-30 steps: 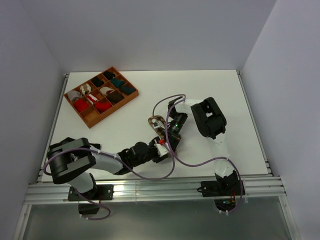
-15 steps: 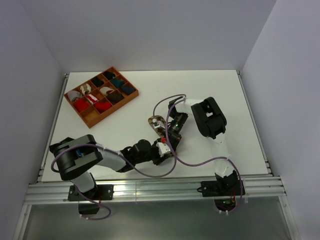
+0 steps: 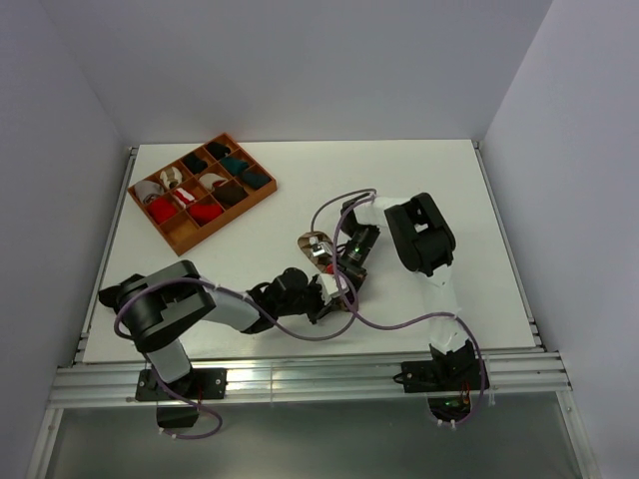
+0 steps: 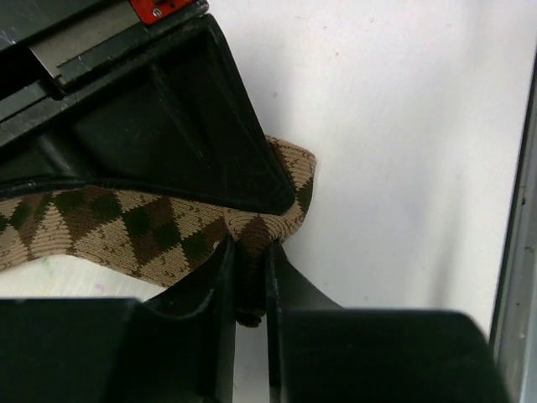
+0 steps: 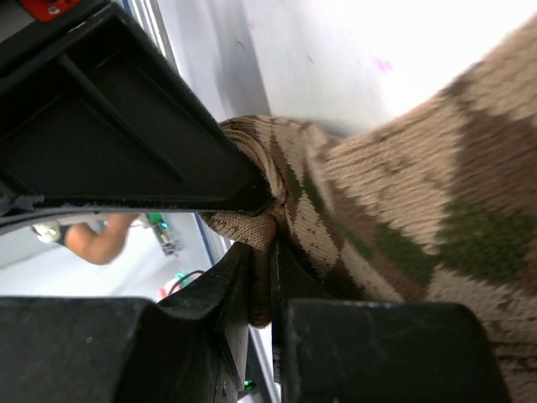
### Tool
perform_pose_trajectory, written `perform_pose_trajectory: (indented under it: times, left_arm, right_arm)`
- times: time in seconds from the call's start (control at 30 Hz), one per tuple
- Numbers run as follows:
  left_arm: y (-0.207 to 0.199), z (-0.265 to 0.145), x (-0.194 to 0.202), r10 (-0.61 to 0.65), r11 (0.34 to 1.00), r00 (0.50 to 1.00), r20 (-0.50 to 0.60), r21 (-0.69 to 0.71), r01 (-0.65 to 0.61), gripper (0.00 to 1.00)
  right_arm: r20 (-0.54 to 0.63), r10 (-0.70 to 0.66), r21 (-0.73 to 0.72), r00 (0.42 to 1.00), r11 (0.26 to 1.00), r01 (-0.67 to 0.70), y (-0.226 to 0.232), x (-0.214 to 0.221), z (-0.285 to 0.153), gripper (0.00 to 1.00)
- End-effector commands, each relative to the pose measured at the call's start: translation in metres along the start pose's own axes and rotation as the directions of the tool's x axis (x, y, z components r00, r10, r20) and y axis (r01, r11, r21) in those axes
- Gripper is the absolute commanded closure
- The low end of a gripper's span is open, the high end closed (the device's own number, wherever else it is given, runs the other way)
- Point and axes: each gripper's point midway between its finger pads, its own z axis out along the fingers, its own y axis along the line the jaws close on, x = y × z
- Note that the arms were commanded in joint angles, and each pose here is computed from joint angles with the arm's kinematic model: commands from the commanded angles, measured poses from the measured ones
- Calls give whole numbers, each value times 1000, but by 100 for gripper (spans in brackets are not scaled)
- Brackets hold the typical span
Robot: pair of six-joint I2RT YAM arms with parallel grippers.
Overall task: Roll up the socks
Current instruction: Roll the sock at the center of the board.
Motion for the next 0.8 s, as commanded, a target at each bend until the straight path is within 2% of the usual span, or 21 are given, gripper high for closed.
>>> perform_pose_trajectory:
  times: [0.0, 0.07, 0.13, 0.17, 0.2, 0.27, 0.3, 0.4, 0.53, 0.77]
  left_arm:
    - [3, 13, -6, -66, 997, 997, -25, 34, 67, 93]
    - [-1, 16, 10, -133, 989, 986, -104, 48, 139, 99]
    - [-2, 21, 9, -156, 984, 979, -133, 69, 166, 100]
    - [-9, 21, 24, -184, 975, 963, -196, 88, 204, 100]
    - [-10, 26, 18, -196, 970, 959, -203, 100, 220, 100]
    - [-18, 26, 34, -255, 943, 923, -286, 137, 303, 100]
    - [-17, 30, 30, -268, 937, 919, -288, 143, 318, 100]
    - [-22, 30, 35, -317, 906, 887, -335, 171, 388, 100]
    - [-20, 27, 31, -373, 874, 862, -344, 181, 450, 100]
    - [-25, 21, 33, -439, 823, 812, -385, 191, 535, 100]
  right_arm:
    - [-30, -30, 108, 999, 994, 33, -24, 9, 2, 96]
    - [-9, -47, 180, 999, 983, 48, -31, 3, -4, 90]
    - [9, -28, 226, 1000, 974, 25, -33, 4, -5, 79]
    - [32, -74, 294, 997, 954, 61, -38, -3, -13, 75]
    - [40, -74, 312, 996, 948, 57, -39, -2, -14, 68]
    - [88, -110, 367, 990, 927, 70, -37, -11, -26, 61]
    - [102, -117, 371, 988, 926, 71, -33, -11, -28, 55]
    - [180, -156, 439, 971, 896, 63, -27, -19, -51, 51]
    - [317, -214, 547, 924, 837, 7, -19, -28, -94, 46]
    - [422, -258, 667, 869, 738, -105, -19, -11, -139, 45]
